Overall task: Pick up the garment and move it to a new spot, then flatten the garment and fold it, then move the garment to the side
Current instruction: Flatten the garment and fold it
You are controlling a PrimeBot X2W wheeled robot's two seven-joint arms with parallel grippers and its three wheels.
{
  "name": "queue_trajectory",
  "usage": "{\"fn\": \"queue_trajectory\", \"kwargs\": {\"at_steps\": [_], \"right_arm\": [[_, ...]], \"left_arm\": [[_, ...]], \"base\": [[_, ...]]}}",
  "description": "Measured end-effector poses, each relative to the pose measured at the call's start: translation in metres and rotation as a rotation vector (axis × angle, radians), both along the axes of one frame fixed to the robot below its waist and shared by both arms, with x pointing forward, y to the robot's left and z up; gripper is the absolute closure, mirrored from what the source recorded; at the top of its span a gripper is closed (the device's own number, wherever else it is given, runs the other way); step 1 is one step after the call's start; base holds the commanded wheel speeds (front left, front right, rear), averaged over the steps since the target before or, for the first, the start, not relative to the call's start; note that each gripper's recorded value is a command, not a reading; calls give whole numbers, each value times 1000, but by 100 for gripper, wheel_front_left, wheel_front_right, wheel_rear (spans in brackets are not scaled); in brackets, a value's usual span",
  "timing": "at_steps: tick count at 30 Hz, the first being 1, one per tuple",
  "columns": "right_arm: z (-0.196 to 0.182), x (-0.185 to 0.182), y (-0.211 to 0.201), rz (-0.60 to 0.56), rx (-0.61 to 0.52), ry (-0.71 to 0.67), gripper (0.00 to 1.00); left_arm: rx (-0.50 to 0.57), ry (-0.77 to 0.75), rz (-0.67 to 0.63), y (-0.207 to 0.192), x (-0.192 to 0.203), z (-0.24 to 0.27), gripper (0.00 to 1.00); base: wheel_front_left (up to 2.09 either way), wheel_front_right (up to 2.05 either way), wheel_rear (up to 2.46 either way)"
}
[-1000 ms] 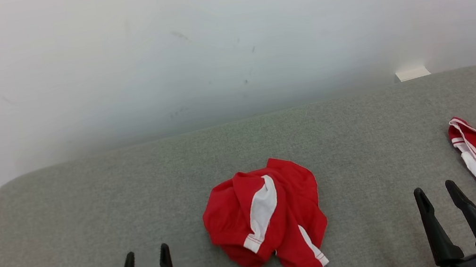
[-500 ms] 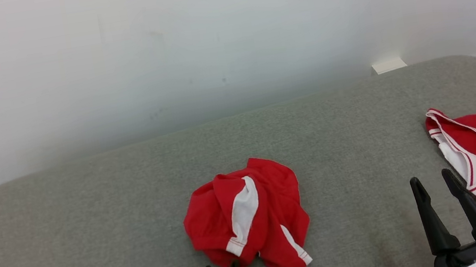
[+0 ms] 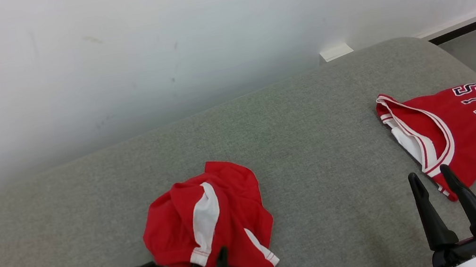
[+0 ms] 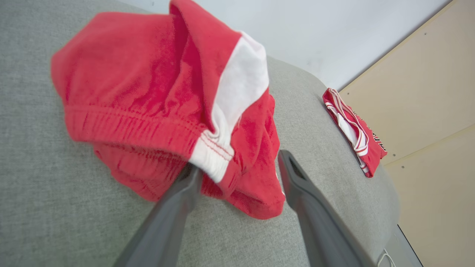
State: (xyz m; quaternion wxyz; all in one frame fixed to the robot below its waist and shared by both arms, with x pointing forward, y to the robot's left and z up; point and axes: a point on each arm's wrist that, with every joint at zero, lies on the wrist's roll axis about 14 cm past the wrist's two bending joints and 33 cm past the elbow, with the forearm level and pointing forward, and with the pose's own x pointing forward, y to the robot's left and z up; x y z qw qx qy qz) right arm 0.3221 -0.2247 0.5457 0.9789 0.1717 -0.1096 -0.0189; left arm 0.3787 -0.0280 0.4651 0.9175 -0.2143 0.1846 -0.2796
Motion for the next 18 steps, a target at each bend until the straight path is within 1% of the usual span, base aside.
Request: {"fn": "queue_trajectory", "kwargs": {"at_steps": [1,2,3,6,13,18], "right_arm": [[0,-1,-1,-4,0,1,0],[0,-1,-2,-7,1,1,0],[0,-1,-2,-9,2,1,0],[-1,1,-2,-10,7,2,0],[1,10,12,31,19,-6,0],[0,16,21,61,16,-4,0]], "left_arm": [[-1,-5,2,0,2,1,51],[-4,-13,7,1,4,3,73],[-7,-22,19,3,6,5,100],[-10,-38,30,7,9,10,100],[-14,-57,57,18,9,15,100],[-18,-106,77,31,12,30,100]], "base": [[0,0,0],[0,0,0],[0,0,0],[0,0,0],[0,0,0],[0,0,0]]}}
